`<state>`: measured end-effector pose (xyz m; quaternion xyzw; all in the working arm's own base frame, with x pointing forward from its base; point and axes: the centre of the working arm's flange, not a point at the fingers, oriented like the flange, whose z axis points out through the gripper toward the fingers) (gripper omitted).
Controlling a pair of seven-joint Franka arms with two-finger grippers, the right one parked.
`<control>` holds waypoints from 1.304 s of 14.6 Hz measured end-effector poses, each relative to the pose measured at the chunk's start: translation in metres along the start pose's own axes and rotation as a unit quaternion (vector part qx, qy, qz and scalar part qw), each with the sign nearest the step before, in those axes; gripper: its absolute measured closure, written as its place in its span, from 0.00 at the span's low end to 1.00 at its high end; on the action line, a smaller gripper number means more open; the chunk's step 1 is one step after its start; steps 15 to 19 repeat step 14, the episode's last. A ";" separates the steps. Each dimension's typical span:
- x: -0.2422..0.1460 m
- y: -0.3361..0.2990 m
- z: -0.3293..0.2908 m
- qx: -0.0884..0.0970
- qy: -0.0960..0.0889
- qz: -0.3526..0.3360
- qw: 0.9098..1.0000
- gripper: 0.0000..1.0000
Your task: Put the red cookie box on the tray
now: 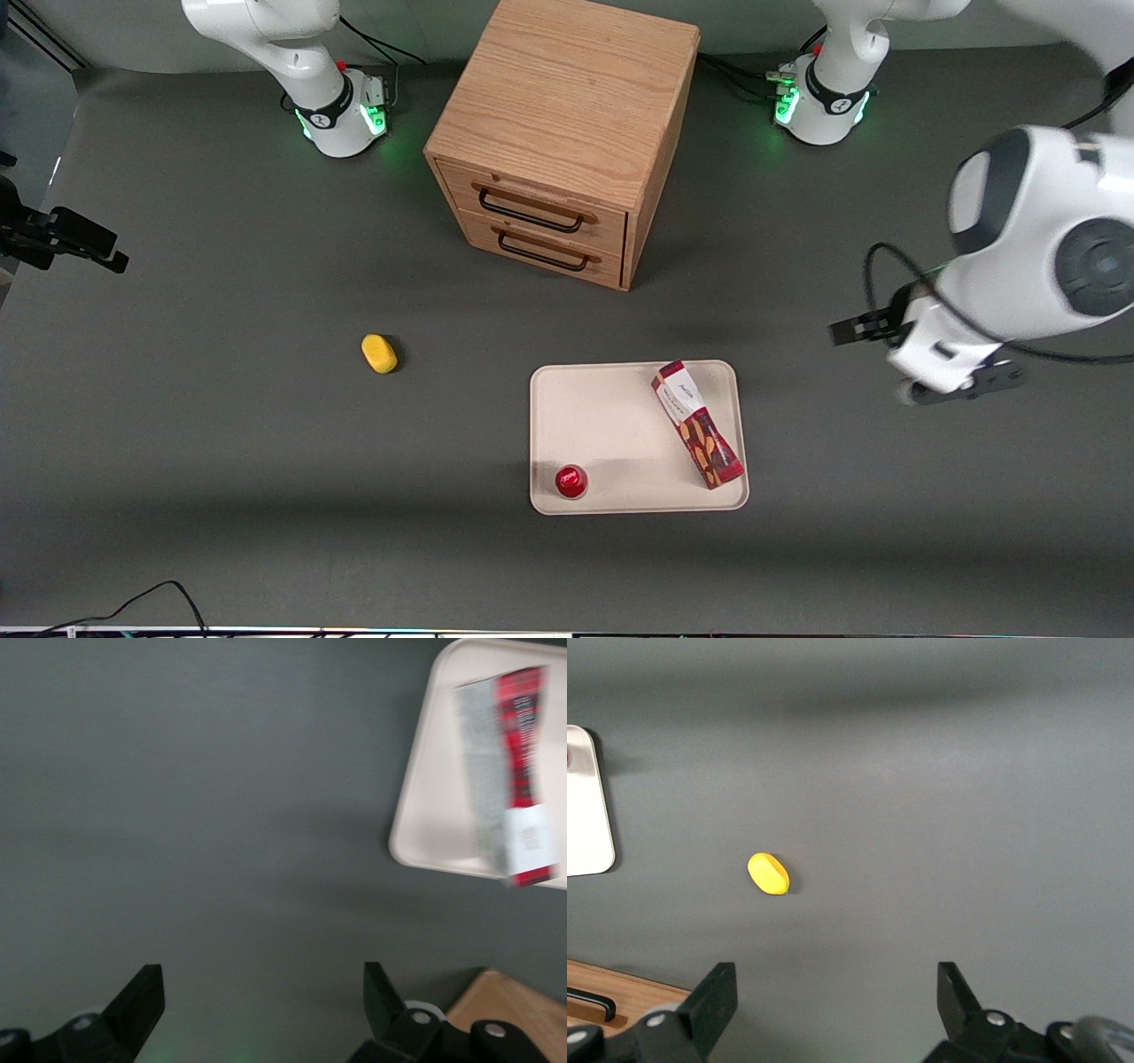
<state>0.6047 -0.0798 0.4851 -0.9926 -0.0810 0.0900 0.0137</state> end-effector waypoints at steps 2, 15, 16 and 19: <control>-0.017 -0.063 0.010 -0.001 0.013 0.023 1.000 0.00; -0.125 -0.128 -0.099 -0.008 0.036 0.060 0.998 0.00; -0.125 -0.128 -0.099 -0.008 0.036 0.060 0.998 0.00; -0.125 -0.128 -0.099 -0.008 0.036 0.060 0.998 0.00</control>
